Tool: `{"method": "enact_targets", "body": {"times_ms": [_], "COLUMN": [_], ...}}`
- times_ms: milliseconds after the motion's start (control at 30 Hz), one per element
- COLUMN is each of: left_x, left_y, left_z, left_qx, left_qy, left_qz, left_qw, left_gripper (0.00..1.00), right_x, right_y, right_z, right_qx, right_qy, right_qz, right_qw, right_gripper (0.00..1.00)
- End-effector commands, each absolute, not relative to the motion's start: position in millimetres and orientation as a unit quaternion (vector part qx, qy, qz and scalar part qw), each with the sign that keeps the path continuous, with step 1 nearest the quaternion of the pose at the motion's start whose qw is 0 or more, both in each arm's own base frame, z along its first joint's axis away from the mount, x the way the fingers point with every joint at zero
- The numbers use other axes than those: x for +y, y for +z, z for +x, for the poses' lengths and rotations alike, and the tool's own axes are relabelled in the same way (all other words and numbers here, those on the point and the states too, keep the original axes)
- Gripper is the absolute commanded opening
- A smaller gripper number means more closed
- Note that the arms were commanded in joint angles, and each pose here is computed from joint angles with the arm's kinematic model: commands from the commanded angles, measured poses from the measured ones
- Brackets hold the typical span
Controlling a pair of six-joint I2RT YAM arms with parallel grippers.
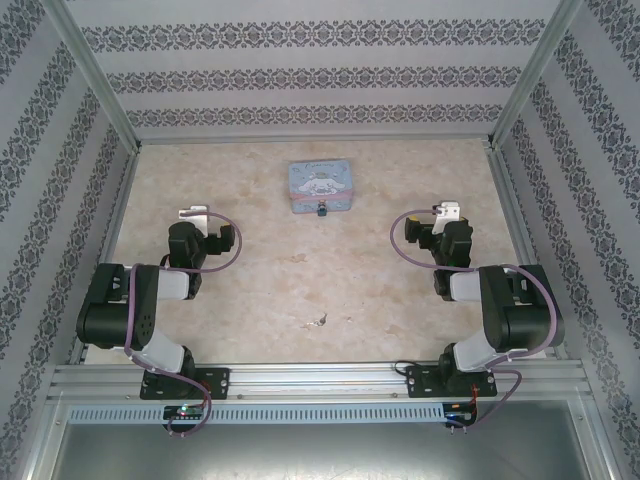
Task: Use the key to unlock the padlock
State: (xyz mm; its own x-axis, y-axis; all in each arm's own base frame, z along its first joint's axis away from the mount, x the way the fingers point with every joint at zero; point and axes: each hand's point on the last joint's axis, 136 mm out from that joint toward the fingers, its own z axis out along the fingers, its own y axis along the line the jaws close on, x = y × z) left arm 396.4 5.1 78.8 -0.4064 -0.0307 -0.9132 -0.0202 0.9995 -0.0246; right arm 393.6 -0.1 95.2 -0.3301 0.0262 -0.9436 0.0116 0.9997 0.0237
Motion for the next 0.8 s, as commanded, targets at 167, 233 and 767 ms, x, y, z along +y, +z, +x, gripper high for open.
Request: {"method": "enact_targets", "body": {"times_ms": [167, 233, 767], "left_x": [7.2, 6.9, 6.5], "left_y": [81.7, 81.4, 81.2], "left_z": [399.6, 399.6, 400.4], "left_qx": [0.836, 0.836, 0.837], "left_qy": [-0.001, -0.001, 0.000], "left_qz": [-0.007, -0.007, -0.007], "left_qw": [0.549, 0.549, 0.547], "left_gripper": [1.00, 1.00, 1.00], "right_x": [3.2, 3.4, 2.7], "right_y": [106.4, 106.5, 106.4], "right_z": [398.4, 398.4, 399.3], "right_qx": [0.804, 0.804, 0.804], "right_qy": [0.017, 0.018, 0.020], "right_qz": [0.008, 0.008, 0.010], "right_qw": [0.595, 0.595, 0.594], "right_gripper": [0.98, 0.98, 0.98]}}
